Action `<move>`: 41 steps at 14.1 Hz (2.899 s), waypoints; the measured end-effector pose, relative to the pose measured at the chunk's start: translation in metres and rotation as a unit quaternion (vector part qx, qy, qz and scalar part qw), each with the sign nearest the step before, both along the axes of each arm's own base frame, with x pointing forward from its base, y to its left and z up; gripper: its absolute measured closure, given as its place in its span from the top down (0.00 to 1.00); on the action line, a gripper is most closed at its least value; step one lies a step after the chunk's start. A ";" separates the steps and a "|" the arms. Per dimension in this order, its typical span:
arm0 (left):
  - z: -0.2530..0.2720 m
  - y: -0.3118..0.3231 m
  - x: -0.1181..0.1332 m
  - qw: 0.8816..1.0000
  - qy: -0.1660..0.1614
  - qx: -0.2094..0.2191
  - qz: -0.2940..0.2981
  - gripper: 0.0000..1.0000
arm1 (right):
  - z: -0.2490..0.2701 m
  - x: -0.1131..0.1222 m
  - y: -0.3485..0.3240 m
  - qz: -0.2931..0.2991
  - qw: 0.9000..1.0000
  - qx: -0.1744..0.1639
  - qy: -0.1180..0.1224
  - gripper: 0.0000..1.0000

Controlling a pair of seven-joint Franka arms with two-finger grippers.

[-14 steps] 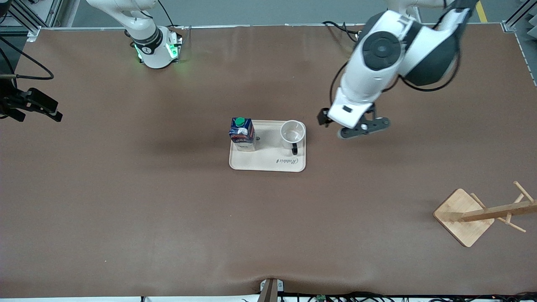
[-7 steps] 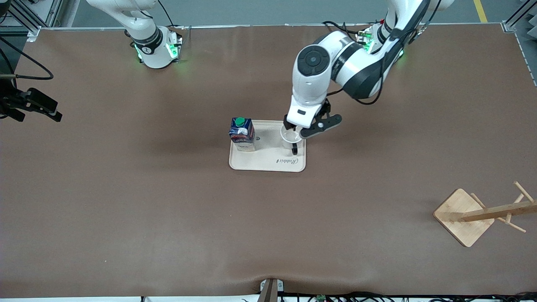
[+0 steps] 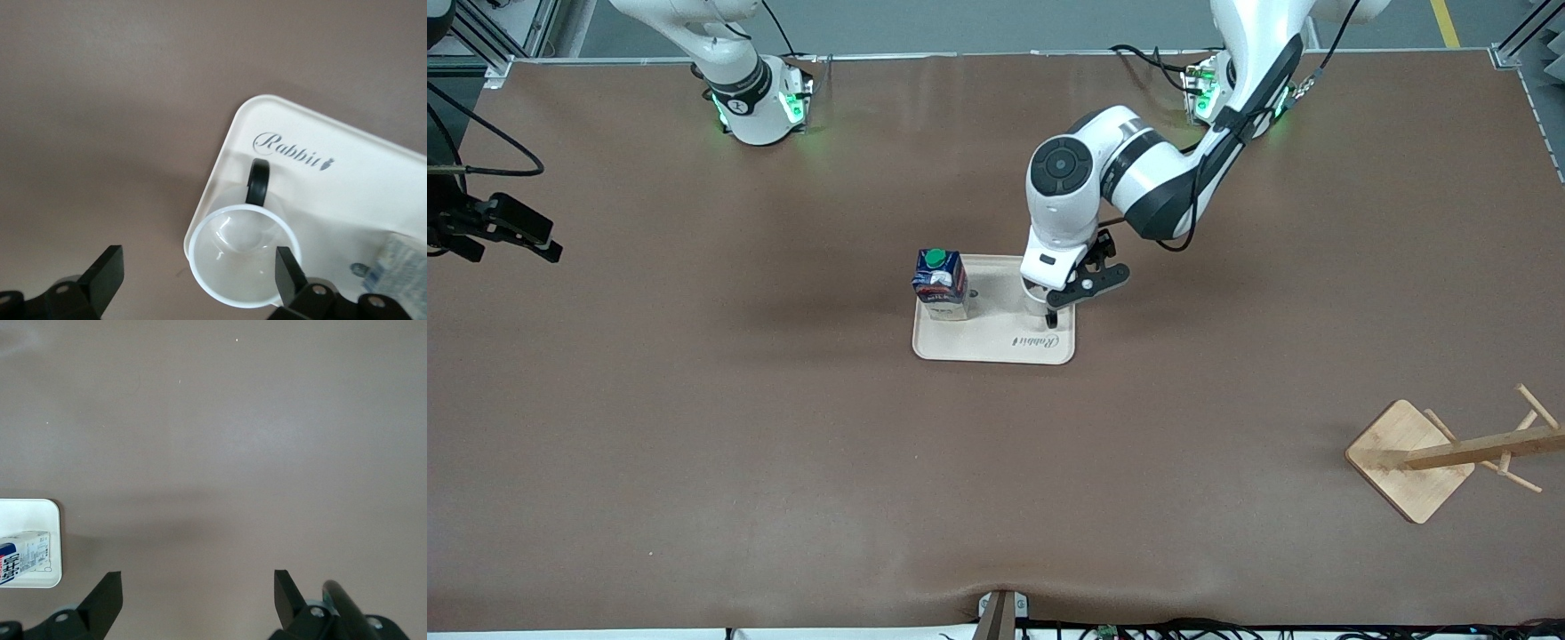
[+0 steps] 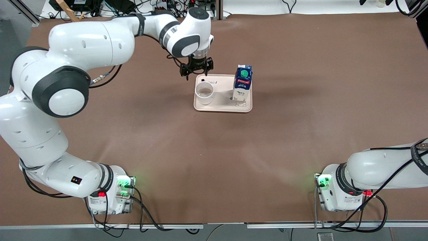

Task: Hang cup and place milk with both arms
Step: 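Grasp the white mug rim with the left gripper while the right gripper approaches, then lift the mug with the left gripper while the right gripper reaches the milk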

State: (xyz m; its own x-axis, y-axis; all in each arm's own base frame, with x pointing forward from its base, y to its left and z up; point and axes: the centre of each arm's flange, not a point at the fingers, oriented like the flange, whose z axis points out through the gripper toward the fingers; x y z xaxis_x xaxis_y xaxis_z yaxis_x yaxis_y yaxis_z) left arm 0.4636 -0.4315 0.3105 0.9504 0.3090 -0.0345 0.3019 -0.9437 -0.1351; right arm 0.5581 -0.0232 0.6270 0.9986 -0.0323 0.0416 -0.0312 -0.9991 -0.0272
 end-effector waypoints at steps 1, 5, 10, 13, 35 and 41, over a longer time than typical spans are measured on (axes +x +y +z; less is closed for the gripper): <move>-0.011 -0.001 -0.004 1.000 0.002 -0.005 -0.012 1.00 | -0.001 0.000 0.001 0.001 1.000 0.000 0.000 1.00; -0.041 0.002 -0.021 0.997 0.015 -0.014 -0.070 1.00 | -0.004 0.003 0.001 0.001 1.000 0.000 0.002 1.00; -0.061 0.008 -0.023 0.994 0.030 -0.017 -0.104 0.98 | -0.020 0.012 0.006 0.006 1.000 0.001 0.013 1.00; -0.077 0.007 -0.024 0.994 0.036 -0.021 -0.104 0.72 | -0.019 0.013 0.007 0.008 1.000 0.002 0.010 1.00; 0.197 0.204 0.141 0.989 -0.037 -0.023 -0.139 0.07 | -0.152 0.033 0.162 0.075 0.980 0.077 0.170 1.00; 0.238 0.296 0.169 0.972 -0.052 -0.023 -0.229 0.07 | -0.163 -0.005 0.326 0.015 0.990 0.053 0.134 1.00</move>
State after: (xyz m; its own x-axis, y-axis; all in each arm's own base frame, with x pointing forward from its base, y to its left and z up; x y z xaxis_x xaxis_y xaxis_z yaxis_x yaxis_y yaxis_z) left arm 0.6329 -0.1356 0.5490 0.9870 -0.1472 0.0646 -0.1418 -0.9865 -0.0815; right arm 0.5534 0.3029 0.4638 0.9741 0.0082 -0.2261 -0.0208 -0.9918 -0.1258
